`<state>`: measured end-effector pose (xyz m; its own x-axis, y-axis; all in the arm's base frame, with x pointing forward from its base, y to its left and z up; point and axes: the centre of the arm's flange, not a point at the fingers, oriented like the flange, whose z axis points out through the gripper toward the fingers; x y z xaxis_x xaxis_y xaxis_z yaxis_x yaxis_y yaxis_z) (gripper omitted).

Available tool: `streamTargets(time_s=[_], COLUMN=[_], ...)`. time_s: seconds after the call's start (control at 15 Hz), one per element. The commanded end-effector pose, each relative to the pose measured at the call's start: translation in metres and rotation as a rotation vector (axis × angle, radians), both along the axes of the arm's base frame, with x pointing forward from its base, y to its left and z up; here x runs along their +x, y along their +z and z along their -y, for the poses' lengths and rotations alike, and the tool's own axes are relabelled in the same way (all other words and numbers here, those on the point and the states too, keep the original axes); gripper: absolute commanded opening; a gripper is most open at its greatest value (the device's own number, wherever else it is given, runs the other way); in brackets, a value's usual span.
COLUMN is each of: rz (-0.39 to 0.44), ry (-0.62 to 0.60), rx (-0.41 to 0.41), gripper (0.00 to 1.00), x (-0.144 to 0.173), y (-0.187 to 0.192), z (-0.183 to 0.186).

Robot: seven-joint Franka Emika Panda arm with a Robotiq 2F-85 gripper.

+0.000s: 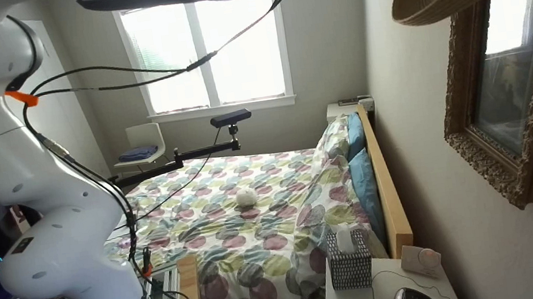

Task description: Hang the brown hat on the picture frame.

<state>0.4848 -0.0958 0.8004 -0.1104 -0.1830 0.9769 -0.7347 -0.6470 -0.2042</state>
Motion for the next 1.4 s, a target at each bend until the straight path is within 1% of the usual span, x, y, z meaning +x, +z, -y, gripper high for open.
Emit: streamTargets(time_s=[0.0, 0.07, 0.2, 0.33, 0.47, 0.73, 0.93, 1.13, 1.33], rz=[0.013, 0.005, 0.0, 0.012, 0.024, 0.07, 0.092, 0.128, 0.167], ry=[-0.051, -0.067, -0.073, -0.075, -0.089, -0.107, -0.08, -0.026, 0.033], rx=[0.01, 0.015, 0.056, 0.092, 0.107, 0.099, 0.073, 0.062, 0.041], gripper=[0.01, 0.01, 0.01, 0.01, 0.01, 0.01, 0.01, 0.01, 0.01], x=[-0.003, -0.01, -0.022, -0.035, -0.048, -0.075, -0.085, -0.087, -0.077], y=[-0.006, -0.012, -0.021, -0.026, -0.028, -0.013, 0.003, 0.017, 0.026], z=[0.014, 0.019, 0.029, 0.036, 0.04, 0.036, 0.02, 0.003, -0.006])
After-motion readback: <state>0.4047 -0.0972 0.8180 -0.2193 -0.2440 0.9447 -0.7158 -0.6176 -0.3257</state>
